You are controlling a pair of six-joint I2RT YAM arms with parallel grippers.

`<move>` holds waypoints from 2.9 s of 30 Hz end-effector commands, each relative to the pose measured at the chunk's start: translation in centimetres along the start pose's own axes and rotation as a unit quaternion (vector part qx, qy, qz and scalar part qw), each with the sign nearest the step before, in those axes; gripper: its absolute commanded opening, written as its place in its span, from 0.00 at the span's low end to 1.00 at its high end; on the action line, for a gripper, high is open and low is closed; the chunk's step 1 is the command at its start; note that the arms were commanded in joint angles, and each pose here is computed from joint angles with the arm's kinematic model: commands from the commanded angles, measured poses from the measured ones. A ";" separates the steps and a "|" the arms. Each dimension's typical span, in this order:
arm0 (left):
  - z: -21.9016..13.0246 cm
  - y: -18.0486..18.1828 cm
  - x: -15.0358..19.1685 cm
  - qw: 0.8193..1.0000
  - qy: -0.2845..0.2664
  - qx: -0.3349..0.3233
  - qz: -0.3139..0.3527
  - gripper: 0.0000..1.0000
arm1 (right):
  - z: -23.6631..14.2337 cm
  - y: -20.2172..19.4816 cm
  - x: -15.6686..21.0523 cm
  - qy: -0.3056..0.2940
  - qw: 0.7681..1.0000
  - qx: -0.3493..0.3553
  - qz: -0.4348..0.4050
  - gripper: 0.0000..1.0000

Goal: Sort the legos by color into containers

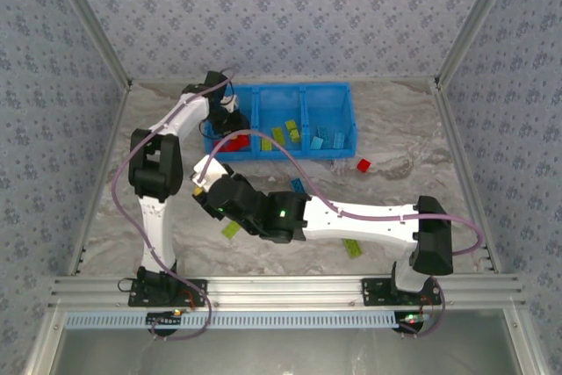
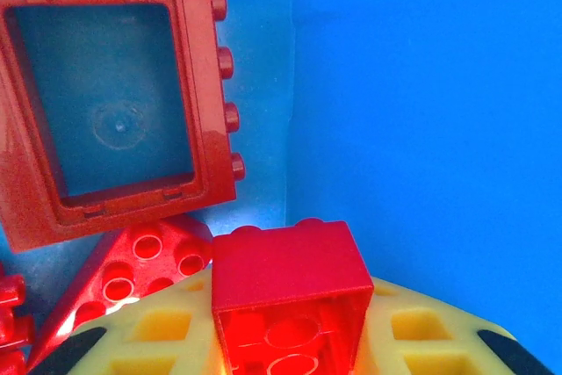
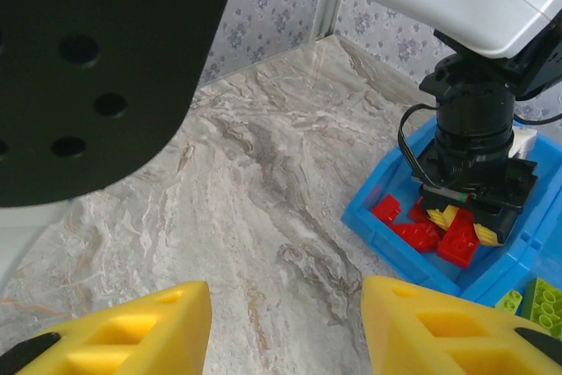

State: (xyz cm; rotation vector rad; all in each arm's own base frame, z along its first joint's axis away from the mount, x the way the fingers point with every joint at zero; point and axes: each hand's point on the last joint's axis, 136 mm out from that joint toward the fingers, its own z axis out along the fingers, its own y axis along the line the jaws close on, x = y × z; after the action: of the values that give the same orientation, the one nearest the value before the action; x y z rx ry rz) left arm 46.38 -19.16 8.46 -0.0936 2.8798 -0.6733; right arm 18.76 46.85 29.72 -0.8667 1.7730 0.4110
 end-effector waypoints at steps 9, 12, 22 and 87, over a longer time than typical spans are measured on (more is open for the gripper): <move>-2.7 -1.4 0.1 1.000 -0.013 0.022 0.011 0.46 | -1.3 -2.2 -0.2 0.003 0.999 0.019 0.031 0.52; -3.8 -2.0 -0.2 0.999 -0.022 0.024 0.017 0.47 | -1.4 -2.4 -0.1 0.004 0.999 0.020 0.035 0.53; -11.5 -3.7 -0.5 0.993 -0.119 0.018 0.019 0.44 | -2.3 -4.4 0.9 0.010 0.998 0.042 0.046 0.52; -25.8 -13.5 26.1 0.923 -0.223 0.239 0.204 0.48 | 2.1 -20.0 25.9 0.339 0.908 0.149 0.195 0.30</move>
State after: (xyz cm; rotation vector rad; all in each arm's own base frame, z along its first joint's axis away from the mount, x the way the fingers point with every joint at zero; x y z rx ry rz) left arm 15.57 -21.82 30.09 0.3388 2.2270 -1.0564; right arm 30.20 26.50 3.68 -0.5042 2.6602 0.0579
